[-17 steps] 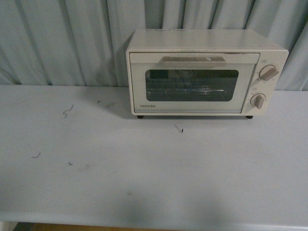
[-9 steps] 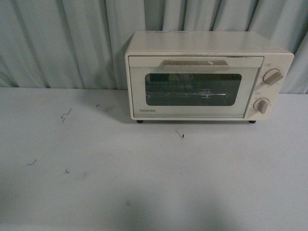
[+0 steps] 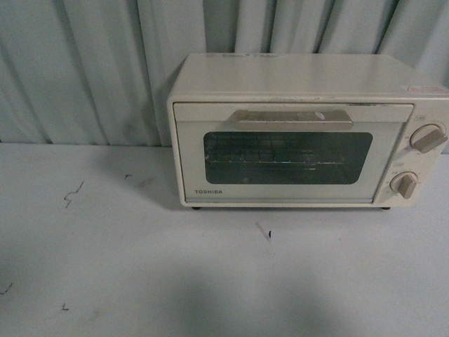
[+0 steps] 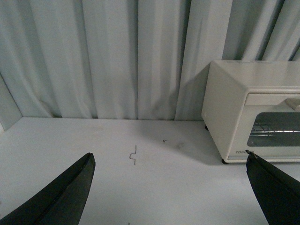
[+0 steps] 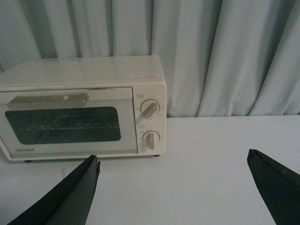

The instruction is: Open oven

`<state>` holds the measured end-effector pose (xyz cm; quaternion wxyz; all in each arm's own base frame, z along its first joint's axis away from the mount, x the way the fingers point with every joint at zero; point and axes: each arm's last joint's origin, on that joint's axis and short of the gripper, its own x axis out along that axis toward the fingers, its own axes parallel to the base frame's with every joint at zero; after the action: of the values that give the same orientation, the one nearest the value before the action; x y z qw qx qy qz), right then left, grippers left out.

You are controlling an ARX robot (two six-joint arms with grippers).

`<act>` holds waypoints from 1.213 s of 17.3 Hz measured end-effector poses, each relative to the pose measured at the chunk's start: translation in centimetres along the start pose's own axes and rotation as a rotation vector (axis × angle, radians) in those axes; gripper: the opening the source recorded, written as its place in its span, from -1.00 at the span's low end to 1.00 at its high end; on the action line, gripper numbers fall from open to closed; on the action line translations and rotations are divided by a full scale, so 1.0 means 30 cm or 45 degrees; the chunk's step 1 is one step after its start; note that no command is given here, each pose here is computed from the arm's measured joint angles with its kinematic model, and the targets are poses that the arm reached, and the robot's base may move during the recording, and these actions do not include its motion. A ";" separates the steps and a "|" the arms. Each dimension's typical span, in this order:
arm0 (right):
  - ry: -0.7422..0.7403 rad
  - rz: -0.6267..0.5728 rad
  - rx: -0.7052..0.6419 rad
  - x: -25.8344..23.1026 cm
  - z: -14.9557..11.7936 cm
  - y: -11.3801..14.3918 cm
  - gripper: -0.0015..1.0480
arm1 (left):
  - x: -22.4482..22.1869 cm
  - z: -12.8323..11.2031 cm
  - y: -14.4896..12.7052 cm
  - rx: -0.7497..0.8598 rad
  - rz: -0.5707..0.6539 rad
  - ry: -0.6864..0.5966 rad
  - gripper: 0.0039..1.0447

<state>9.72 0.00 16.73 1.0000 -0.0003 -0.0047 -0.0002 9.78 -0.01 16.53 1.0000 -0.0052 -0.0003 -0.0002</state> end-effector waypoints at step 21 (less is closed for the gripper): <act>0.007 0.000 0.000 0.000 -0.002 0.000 0.87 | 0.533 -0.258 -0.595 -1.737 0.192 0.854 0.88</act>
<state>9.72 0.00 16.68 1.0000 -0.0003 -0.0020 0.0000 25.76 -17.94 9.00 0.7190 -0.6215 0.3040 0.0665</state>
